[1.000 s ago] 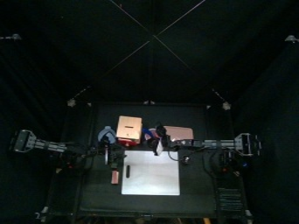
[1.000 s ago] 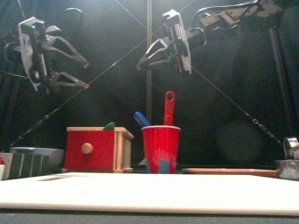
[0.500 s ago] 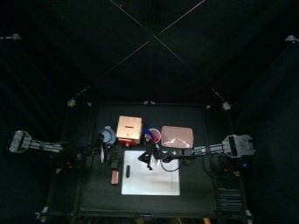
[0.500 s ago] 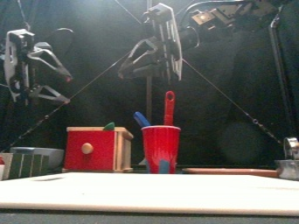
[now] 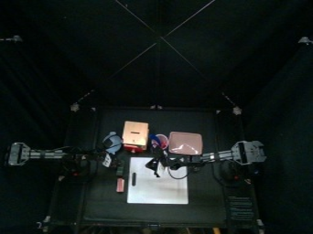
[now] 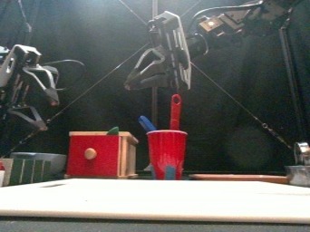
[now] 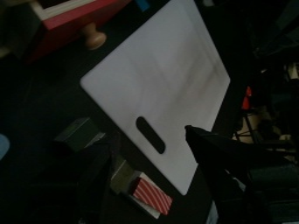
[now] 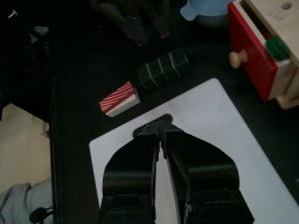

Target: Put sushi roll on cutting board

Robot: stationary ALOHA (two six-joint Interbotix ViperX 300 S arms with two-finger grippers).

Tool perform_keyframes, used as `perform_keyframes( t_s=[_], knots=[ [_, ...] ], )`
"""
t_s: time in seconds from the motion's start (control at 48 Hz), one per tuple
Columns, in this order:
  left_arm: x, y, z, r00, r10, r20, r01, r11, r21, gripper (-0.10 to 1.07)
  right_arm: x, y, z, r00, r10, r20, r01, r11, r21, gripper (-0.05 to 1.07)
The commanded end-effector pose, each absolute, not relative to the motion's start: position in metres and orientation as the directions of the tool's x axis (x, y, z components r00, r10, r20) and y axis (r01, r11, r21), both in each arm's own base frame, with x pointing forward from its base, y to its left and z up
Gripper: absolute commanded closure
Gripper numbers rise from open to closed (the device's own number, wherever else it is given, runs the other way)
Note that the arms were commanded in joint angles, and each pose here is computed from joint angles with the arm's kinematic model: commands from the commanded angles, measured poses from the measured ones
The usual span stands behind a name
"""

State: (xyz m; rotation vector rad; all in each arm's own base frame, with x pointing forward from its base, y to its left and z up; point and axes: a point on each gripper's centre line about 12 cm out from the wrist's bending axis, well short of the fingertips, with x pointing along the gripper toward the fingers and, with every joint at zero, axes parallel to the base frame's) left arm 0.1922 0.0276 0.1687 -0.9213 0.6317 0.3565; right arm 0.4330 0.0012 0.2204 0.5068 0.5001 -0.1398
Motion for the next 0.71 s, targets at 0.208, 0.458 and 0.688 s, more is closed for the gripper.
perform_keyframes(
  t_s=[0.208, 0.458, 0.688],
  knots=[
    [0.195, 0.035, 0.174, 0.744, 0.024, -0.668, -0.559, 0.569, -0.603, 0.03, 0.434, -0.002, 0.231, 0.883, -0.013, -0.469, 0.249, 0.861, 0.444, 0.53],
    [0.195, 0.038, 0.159, 0.684, 0.004, -0.730, -0.625, 0.519, -0.583, 0.03, 0.436, -0.004, 0.228, 0.880, -0.017, -0.474, 0.260, 0.854, 0.451, 0.53],
    [0.197, 0.035, 0.154, 0.667, -0.005, -0.745, -0.661, 0.459, -0.594, 0.03, 0.436, -0.005, 0.225, 0.877, -0.020, -0.480, 0.268, 0.850, 0.454, 0.53]
  ],
)
